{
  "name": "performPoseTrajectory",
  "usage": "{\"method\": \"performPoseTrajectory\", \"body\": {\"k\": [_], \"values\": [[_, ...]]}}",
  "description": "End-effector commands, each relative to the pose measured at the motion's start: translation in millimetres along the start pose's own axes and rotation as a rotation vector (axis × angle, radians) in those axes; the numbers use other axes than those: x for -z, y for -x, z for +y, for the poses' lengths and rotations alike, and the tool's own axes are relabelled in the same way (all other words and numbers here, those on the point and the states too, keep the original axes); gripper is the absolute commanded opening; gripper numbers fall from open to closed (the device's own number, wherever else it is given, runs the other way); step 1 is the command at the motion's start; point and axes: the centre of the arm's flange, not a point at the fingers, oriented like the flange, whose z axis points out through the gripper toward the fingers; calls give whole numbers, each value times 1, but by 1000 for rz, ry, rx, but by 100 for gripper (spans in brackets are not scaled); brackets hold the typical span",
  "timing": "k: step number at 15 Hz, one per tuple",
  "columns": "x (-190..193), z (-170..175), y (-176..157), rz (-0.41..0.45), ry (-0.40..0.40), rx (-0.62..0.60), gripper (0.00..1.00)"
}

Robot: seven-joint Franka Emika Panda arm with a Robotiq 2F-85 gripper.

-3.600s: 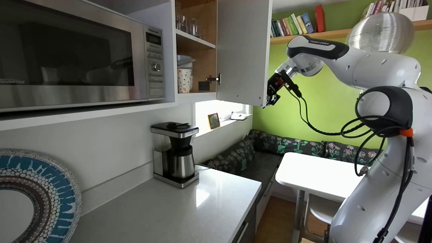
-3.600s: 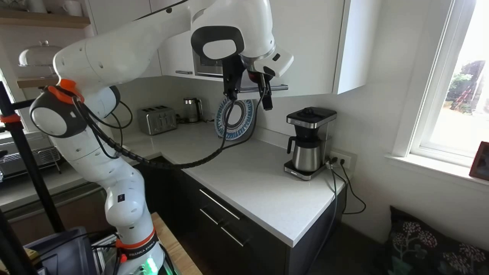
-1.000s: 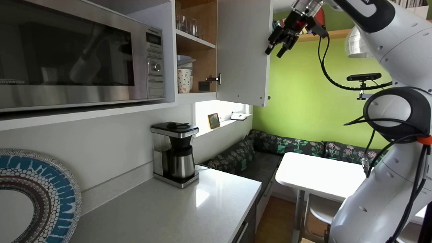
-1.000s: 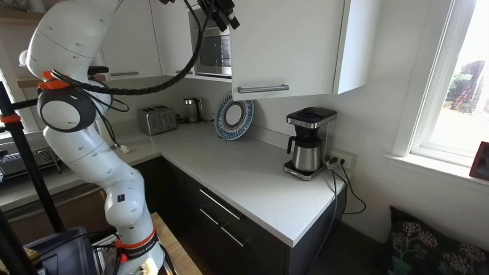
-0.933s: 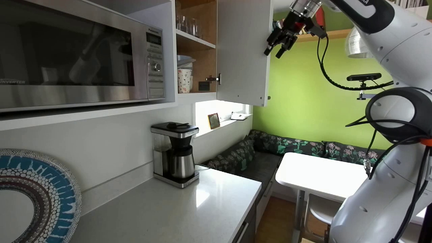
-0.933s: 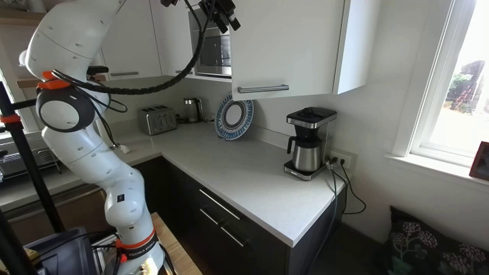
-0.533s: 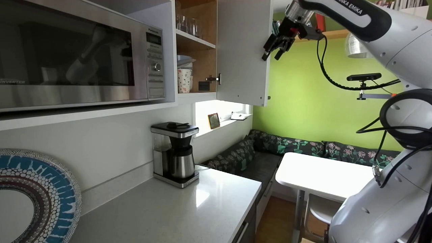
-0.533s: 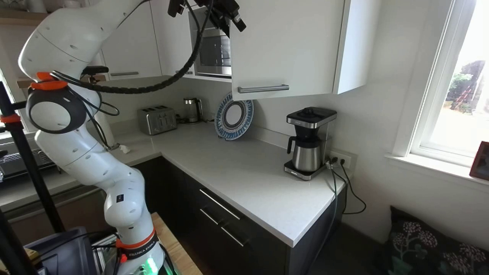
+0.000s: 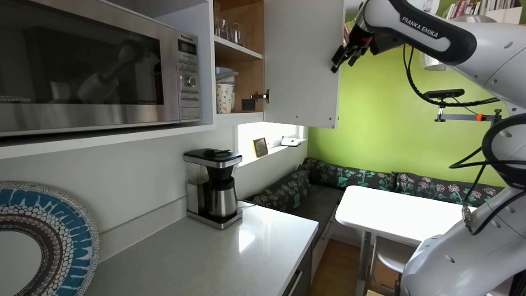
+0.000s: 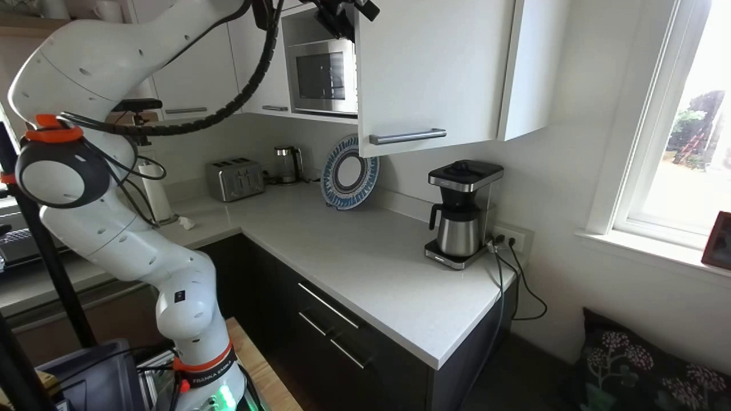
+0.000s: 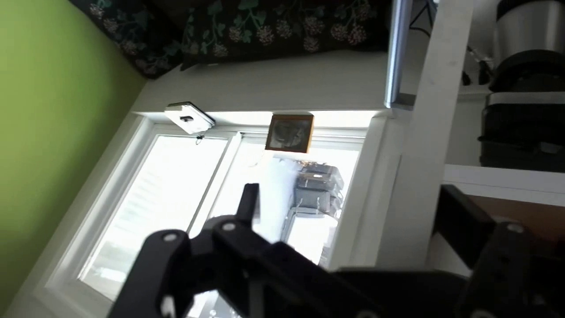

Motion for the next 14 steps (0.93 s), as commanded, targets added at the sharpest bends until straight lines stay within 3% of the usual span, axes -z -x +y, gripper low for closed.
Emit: {"method": "performPoseTrajectory", "body": {"k": [1, 7, 10, 14], "values": [[-5, 15, 24, -1, 38, -57, 100], [0, -5, 18, -59, -46, -353, 100], [-5, -29, 9, -75, -128, -490, 100], [-33, -63, -15, -22, -291, -627, 100]]}}
